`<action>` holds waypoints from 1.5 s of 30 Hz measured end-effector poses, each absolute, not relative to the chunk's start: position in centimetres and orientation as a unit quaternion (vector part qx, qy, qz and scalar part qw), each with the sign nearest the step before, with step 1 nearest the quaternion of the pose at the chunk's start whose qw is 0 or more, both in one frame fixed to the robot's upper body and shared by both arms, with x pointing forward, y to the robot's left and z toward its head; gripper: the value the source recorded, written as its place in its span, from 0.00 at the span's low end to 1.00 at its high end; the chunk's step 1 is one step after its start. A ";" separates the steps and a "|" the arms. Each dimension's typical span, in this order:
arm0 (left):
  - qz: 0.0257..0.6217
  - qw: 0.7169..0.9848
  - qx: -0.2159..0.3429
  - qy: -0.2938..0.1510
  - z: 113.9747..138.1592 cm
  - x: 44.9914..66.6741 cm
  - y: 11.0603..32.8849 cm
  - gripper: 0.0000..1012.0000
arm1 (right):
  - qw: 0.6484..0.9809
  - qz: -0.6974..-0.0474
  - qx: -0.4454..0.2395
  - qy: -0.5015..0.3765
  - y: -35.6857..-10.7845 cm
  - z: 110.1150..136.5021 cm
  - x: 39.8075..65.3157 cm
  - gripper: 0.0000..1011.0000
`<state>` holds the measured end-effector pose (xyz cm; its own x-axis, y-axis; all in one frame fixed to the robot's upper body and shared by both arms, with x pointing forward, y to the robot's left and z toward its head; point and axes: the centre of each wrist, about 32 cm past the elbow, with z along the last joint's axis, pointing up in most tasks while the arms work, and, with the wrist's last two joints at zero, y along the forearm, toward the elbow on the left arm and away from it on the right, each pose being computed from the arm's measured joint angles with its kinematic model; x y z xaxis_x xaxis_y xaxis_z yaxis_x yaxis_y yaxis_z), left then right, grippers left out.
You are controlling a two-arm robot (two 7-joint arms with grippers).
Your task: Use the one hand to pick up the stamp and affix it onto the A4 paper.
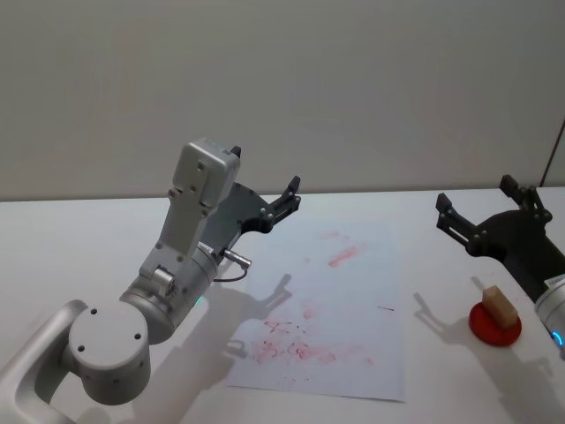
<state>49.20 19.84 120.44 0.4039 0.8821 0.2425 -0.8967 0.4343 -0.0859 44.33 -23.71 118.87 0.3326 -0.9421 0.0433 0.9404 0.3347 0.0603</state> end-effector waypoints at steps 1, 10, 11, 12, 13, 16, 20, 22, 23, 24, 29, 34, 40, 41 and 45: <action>0.531 0.837 0.029 -0.127 120.4 49.2 19.8 0.99 | 0.816 -0.577 0.012 -0.035 -23.7 118.9 44.3 0.99; 0.531 0.837 0.029 -0.126 120.4 49.2 19.8 0.99 | 0.815 -0.579 0.008 -0.035 -24.3 118.9 44.3 0.99; 0.531 0.837 0.029 -0.126 120.4 49.2 19.8 0.99 | 0.815 -0.579 0.007 -0.035 -24.4 118.9 44.2 0.99; 0.531 0.837 0.029 -0.126 120.4 49.2 19.8 0.99 | 0.814 -0.579 0.006 -0.034 -24.5 119.0 44.2 0.99; 0.531 0.837 0.029 -0.126 120.4 49.2 19.8 0.99 | 0.814 -0.581 0.003 -0.033 -24.8 119.0 44.1 0.99; 0.531 0.837 0.029 -0.126 120.4 49.2 19.8 0.99 | 0.811 -0.584 -0.005 -0.029 -25.3 118.9 43.8 0.99; 0.531 0.837 0.029 -0.126 120.4 49.2 19.8 0.99 | 0.809 -0.588 -0.016 -0.024 -26.0 118.9 43.4 0.99; 0.531 0.837 0.029 -0.126 120.4 49.2 19.8 0.99 | 0.807 -0.590 -0.028 -0.018 -26.6 118.8 43.0 0.99; 0.531 0.837 0.029 -0.126 120.4 49.2 19.8 0.99 | 0.806 -0.591 -0.032 -0.016 -26.7 118.7 42.9 0.99; 0.531 0.837 0.029 -0.126 120.4 49.2 19.8 0.99 | 0.806 -0.591 -0.035 -0.014 -26.8 118.7 42.8 0.99; 0.531 0.837 0.029 -0.126 120.4 49.2 19.8 0.99 | 0.806 -0.589 -0.059 -0.002 -27.6 118.6 42.3 0.99; 0.531 0.837 0.029 -0.126 120.4 49.2 19.8 0.99 | 0.808 -0.582 -0.091 0.009 -28.3 118.5 41.9 0.99; 0.531 0.837 0.029 -0.126 120.4 49.2 19.8 0.99 | 0.808 -0.576 -0.125 0.013 -28.9 118.4 41.6 0.99; 0.531 0.837 0.029 -0.126 120.4 49.2 19.8 0.99 | 0.808 -0.575 -0.130 0.013 -29.0 118.4 41.6 0.99; 0.531 0.837 0.029 -0.126 120.4 49.2 19.8 0.99 | 0.806 -0.570 -0.156 0.015 -29.3 118.3 41.4 0.99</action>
